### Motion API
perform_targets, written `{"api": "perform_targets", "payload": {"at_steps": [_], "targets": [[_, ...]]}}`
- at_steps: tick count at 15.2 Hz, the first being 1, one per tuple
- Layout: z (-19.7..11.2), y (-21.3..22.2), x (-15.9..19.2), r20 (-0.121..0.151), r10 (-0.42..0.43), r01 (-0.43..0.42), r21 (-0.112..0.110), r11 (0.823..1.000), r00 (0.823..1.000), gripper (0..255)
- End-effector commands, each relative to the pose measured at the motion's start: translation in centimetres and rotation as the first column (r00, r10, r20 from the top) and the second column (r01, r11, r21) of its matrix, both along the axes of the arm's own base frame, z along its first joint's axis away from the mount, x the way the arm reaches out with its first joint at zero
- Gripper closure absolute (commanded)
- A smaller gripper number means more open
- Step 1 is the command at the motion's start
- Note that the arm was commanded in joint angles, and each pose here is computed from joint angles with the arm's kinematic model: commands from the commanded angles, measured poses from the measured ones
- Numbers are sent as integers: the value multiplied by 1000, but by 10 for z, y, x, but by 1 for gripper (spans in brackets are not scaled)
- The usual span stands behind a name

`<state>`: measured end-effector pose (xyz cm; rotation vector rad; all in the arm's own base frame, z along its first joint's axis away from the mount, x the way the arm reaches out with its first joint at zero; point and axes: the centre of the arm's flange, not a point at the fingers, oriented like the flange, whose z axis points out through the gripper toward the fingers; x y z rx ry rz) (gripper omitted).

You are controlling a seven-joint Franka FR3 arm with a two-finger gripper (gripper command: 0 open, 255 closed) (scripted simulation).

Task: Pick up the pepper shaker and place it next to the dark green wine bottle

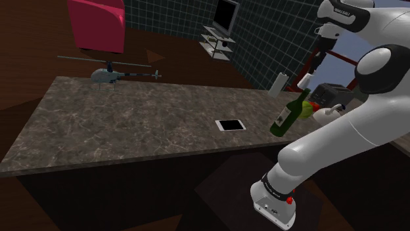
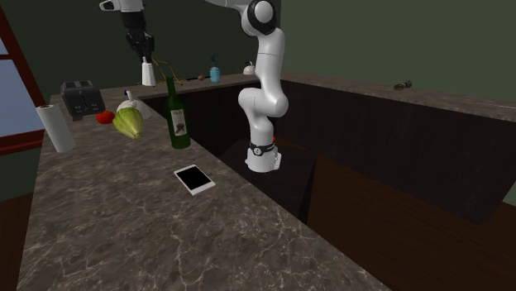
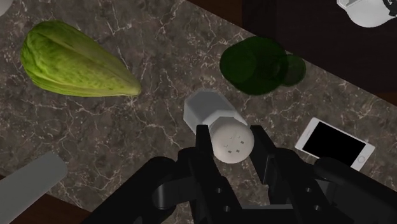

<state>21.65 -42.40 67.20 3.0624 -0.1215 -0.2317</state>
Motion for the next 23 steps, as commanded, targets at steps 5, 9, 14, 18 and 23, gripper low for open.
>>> {"api": "perform_targets", "payload": {"at_steps": [5,9,14,18,23], "targets": [[-32,0,-1,0,0,0,-1,1000,1000,255],[-54,0,-1,0,0,0,-1,1000,1000,255],[-80,0,-1,0,0,0,-1,1000,1000,255],[-101,0,-1,0,0,0,-1,1000,1000,255],[-127,0,-1,0,0,0,-1,1000,1000,255]]}}
